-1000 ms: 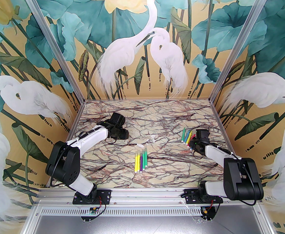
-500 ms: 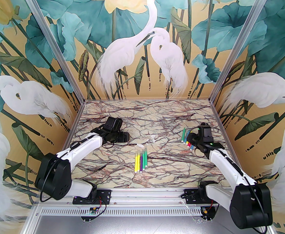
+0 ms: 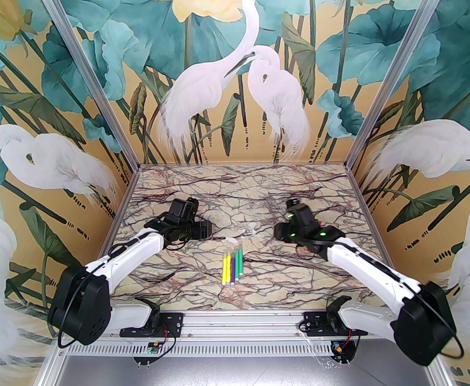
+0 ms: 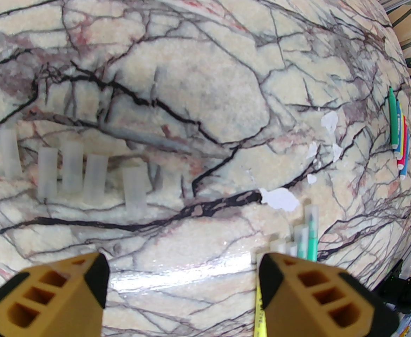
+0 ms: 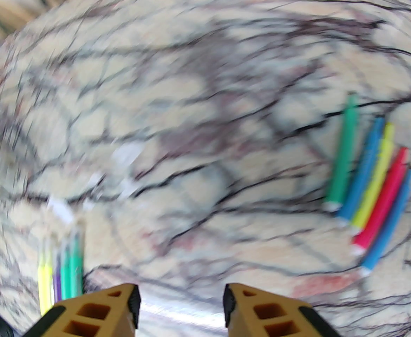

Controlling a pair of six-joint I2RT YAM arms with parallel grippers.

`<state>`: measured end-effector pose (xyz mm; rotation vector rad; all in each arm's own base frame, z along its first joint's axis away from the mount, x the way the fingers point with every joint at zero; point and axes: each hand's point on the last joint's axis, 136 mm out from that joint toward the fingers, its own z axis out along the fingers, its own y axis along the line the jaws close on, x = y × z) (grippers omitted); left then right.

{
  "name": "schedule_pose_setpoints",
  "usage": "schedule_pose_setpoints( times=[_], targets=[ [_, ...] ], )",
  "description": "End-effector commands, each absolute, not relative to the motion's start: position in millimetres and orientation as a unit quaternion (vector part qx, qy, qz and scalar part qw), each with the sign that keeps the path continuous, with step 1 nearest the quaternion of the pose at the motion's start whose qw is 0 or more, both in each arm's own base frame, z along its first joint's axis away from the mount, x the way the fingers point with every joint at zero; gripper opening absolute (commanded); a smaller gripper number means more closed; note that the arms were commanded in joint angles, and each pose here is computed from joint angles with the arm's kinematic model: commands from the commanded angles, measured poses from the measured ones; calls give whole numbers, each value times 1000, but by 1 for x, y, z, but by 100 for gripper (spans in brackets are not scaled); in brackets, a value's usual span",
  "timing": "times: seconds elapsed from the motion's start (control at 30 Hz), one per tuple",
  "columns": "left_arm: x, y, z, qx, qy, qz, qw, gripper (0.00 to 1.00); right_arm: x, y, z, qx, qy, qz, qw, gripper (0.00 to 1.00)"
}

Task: Open the pen caps

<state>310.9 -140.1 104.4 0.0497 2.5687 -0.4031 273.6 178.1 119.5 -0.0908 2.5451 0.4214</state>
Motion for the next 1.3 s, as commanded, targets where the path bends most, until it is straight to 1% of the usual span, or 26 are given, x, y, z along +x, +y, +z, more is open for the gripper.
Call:
schedule_pose_setpoints(
  times=[0.0, 0.3, 0.6, 0.87, 1.27],
  targets=[
    [313, -136, 111, 9, 946, -150, 288, 77, 264, 201, 118, -49, 950, 163, 263, 47],
    [310, -132, 108, 6, 944, -148, 293, 78, 236, 255, 87, -99, 956, 176, 212, 47],
    [303, -128, 109, 0, 939, -153, 308, 79, 227, 293, 66, -127, 959, 176, 181, 47],
    [300, -128, 106, -2, 939, -158, 307, 79, 225, 314, 51, -144, 960, 177, 160, 45],
    [297, -127, 108, -7, 934, -163, 317, 80, 215, 316, 34, -148, 967, 157, 139, 42]
  ],
)
